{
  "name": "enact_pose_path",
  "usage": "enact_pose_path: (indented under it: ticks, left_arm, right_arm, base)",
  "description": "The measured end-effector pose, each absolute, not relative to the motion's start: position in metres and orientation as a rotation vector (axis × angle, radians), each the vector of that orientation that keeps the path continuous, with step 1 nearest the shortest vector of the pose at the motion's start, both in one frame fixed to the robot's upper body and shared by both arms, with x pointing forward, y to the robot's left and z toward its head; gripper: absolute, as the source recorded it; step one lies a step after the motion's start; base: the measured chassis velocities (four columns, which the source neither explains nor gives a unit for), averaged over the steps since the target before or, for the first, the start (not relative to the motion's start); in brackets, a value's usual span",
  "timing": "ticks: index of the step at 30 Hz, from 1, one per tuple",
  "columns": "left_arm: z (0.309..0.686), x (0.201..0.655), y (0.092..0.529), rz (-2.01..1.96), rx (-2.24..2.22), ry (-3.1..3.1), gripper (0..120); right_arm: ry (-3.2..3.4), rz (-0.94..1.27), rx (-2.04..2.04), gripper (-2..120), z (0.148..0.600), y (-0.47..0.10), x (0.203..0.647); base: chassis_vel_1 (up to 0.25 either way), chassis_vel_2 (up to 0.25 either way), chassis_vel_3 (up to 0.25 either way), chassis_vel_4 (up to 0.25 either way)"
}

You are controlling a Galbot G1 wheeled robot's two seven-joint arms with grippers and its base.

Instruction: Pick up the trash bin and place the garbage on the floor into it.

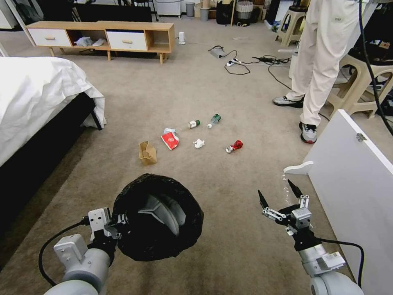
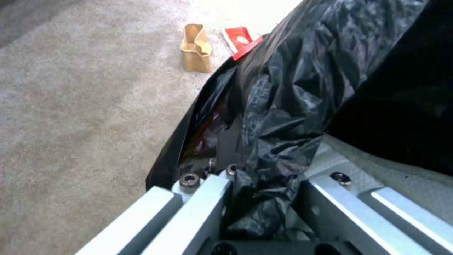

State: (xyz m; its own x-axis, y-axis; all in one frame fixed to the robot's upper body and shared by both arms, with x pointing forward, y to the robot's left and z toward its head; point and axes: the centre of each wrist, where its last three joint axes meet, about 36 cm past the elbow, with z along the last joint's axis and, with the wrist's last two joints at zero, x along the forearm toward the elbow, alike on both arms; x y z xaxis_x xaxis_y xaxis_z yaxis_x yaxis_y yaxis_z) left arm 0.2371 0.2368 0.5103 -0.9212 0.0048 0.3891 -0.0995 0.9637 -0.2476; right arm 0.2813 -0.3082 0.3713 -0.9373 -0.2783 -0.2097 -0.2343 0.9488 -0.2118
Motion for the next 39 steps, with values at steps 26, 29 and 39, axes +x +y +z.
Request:
enact_pose_path:
  ticks: [26,29,39]
  left_arm:
    - [0.5133,0.2342,0.2366,0.365,0.065,-2.724,0]
    - [0.5133,0.2341,0.2366,0.364,0.064,-2.723,0]
    - [0.5132,0.2336,0.2364,0.362,0.062,-2.722,0]
  right_arm:
    - [2.867,-0.309,-0.408,100,0.3711,-0.3057,0.2731]
    - [2.866,-0.311,-0.409,100,0.3715,-0.3052,0.2730]
    - [2.867,-0.303,-0.411,100,0.3707,-0.3036,0.2731]
  base:
    - [0.000,0.000,0.000,0.000]
    - [0.000,0.000,0.000,0.000]
    - [0.039,0.047,-0.044,-0.047]
